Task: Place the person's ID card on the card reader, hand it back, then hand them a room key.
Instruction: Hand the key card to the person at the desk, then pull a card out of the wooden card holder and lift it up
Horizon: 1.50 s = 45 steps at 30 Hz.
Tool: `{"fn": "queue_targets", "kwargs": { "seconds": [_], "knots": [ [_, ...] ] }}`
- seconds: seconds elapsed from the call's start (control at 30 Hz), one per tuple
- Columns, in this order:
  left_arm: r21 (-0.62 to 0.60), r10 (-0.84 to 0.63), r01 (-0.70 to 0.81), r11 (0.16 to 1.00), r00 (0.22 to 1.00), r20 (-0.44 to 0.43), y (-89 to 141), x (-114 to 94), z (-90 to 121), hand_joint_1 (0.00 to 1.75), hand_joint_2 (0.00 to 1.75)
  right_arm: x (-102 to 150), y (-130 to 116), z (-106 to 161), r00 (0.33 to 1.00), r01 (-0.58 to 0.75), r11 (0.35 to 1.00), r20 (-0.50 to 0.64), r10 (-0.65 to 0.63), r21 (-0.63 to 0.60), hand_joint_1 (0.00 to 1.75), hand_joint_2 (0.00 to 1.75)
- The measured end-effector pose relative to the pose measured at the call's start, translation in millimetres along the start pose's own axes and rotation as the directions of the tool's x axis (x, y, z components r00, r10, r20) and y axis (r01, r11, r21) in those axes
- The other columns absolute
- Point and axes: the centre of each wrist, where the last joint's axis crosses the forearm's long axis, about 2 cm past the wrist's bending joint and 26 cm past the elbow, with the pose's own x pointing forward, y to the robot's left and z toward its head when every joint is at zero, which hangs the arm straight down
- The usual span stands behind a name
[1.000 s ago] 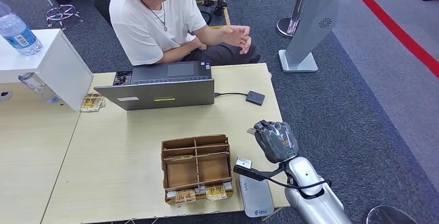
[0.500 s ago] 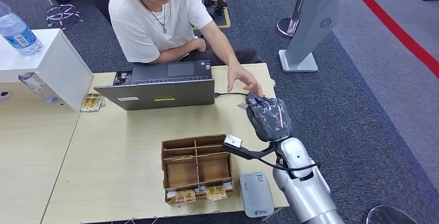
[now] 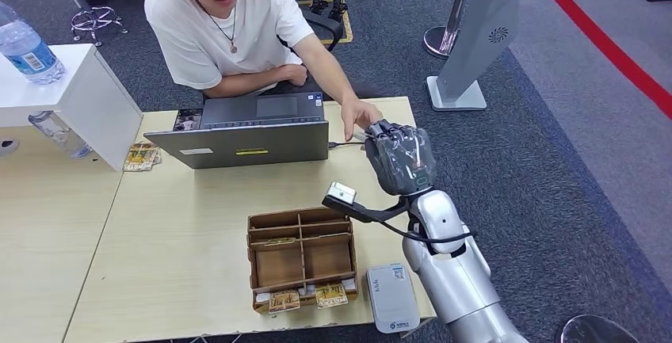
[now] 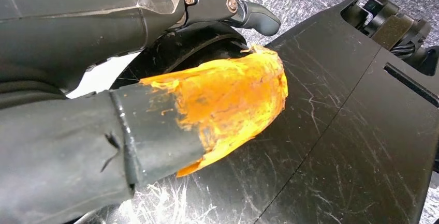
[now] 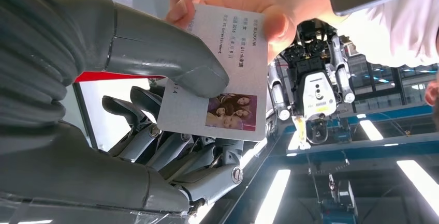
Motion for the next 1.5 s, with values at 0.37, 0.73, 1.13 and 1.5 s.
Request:
{"fn": "queue_targets", "kwargs": {
  "seconds": [0.37, 0.73, 1.13, 1.5],
  "knots": [
    [-0.005, -0.052, 0.052, 0.999, 0.999, 0.0, 0, 0, 0, 0.0, 0.0, 4, -1, -9, 1.0, -0.009, 1.0, -0.009, 0.009, -0.012, 0.0, 1.75],
    [-0.017, -0.119, 0.119, 0.993, 0.993, 0.015, 3, -4, 1, 0.0, 0.0, 8, 7, -7, 0.965, 0.248, 0.968, -0.072, -0.251, -0.05, 0.0, 1.75],
    [-0.041, -0.211, 0.213, 0.976, 0.976, 0.046, 9, -7, 1, 0.0, 0.0, 23, 2, 11, 0.81, 0.583, 0.808, 0.022, -0.586, 0.089, 0.0, 1.75],
    [-0.069, -0.302, 0.305, 0.95, 0.952, 0.05, 16, -8, 1, 0.0, 0.0, 21, -8, 31, 0.71, 0.662, 0.712, 0.111, -0.696, 0.235, 0.0, 1.75]
  ]
}}
